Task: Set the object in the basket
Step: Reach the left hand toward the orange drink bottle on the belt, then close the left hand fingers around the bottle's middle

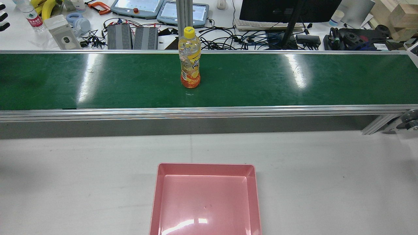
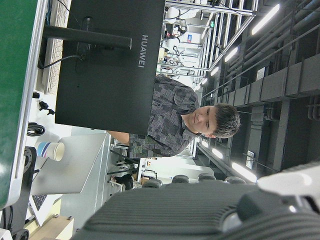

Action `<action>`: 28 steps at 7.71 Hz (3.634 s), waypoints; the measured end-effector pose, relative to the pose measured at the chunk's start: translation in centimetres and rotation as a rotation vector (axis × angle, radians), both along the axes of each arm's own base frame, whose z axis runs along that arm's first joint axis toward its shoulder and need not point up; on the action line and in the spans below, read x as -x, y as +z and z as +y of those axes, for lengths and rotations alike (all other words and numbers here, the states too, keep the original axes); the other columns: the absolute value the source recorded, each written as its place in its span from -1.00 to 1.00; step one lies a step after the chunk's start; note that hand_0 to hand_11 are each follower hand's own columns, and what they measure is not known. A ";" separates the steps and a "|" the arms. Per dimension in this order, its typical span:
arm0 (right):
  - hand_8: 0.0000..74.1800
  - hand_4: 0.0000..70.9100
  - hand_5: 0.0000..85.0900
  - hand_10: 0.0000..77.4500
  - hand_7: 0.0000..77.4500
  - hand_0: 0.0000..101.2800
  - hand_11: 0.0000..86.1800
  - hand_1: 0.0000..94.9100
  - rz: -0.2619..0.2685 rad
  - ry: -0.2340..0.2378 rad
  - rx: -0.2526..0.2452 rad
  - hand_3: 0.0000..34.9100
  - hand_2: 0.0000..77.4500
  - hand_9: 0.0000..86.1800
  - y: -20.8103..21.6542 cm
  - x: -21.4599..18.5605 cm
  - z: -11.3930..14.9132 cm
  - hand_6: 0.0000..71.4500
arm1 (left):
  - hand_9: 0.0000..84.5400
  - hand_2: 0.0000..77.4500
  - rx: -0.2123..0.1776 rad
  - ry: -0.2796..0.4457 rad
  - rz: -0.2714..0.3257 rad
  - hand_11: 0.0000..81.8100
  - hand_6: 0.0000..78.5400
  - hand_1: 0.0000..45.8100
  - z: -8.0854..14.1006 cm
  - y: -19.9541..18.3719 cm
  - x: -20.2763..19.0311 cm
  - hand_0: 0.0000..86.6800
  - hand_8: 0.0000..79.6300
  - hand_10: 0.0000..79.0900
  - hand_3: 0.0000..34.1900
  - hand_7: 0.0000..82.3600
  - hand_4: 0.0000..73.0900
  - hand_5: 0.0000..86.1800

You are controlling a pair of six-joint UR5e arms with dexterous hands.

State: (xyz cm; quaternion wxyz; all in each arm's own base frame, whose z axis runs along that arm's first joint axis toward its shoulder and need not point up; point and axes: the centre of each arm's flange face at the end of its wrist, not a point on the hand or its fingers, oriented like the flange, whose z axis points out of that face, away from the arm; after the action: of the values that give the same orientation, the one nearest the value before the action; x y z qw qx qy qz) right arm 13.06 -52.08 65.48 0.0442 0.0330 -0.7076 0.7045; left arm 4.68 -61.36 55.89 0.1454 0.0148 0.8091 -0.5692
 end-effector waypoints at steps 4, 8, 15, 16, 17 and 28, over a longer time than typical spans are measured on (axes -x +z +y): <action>-1.00 -1.00 -1.00 -1.00 -0.99 -1.00 -1.00 -1.00 0.000 0.000 0.001 -0.98 -0.99 -1.00 0.0 0.0 0.0 -1.00 | -0.77 -1.00 -0.036 0.033 -0.011 -0.73 -1.00 -0.71 -2.0 -3.8 -3.3 0.19 -0.86 -0.85 -1.00 -0.99 -0.52 -0.76; -1.00 -1.00 -1.00 -1.00 -0.99 -1.00 -1.00 -1.00 0.000 0.000 0.001 -0.98 -0.99 -1.00 0.0 0.0 0.0 -1.00 | -0.82 -1.00 -0.098 0.101 -0.043 -0.75 -1.00 -0.74 -4.5 -11.4 -10.5 0.17 -0.92 -0.85 -1.00 -0.99 -0.55 -0.82; -1.00 -1.00 -1.00 -1.00 -0.99 -1.00 -1.00 -1.00 0.000 0.001 0.000 -0.98 -0.99 -1.00 0.0 0.0 0.0 -1.00 | -0.79 -1.00 -0.165 0.191 -0.076 -0.75 -1.00 -0.90 -5.2 -17.1 -20.0 0.12 -0.89 -0.83 -1.00 -0.99 -0.63 -0.86; -1.00 -1.00 -1.00 -1.00 -0.99 -0.99 -1.00 -1.00 0.000 0.001 0.000 -0.98 -0.99 -1.00 0.0 0.0 0.0 -1.00 | -0.79 -1.00 -0.178 0.193 -0.071 -0.75 -1.00 -0.90 -5.4 -17.7 -20.4 0.12 -0.89 -0.83 -1.00 -0.99 -0.63 -0.86; -1.00 -1.00 -1.00 -1.00 -0.99 -1.00 -1.00 -1.00 0.000 0.001 -0.001 -0.98 -0.99 -1.00 0.0 0.0 0.0 -1.00 | -0.79 -1.00 -0.191 0.199 -0.065 -0.75 -1.00 -0.88 -5.5 -18.6 -21.0 0.12 -0.86 -0.83 -1.00 -0.99 -0.60 -0.85; -1.00 -1.00 -1.00 -1.00 -0.99 -1.00 -1.00 -1.00 0.000 0.001 0.000 -0.98 -0.99 -1.00 0.0 0.0 0.0 -1.00 | -0.59 -1.00 -0.216 0.286 -0.037 -0.69 -1.00 -0.69 -4.6 -21.5 -28.0 0.12 -0.71 -0.81 -1.00 -0.97 -0.52 -0.66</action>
State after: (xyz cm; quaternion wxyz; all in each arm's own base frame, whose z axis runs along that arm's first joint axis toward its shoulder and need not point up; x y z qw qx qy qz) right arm 13.07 -52.06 65.50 0.0440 0.0332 -0.7074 0.7047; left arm 32.65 -65.92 34.43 0.2374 -0.0744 0.8566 -0.4520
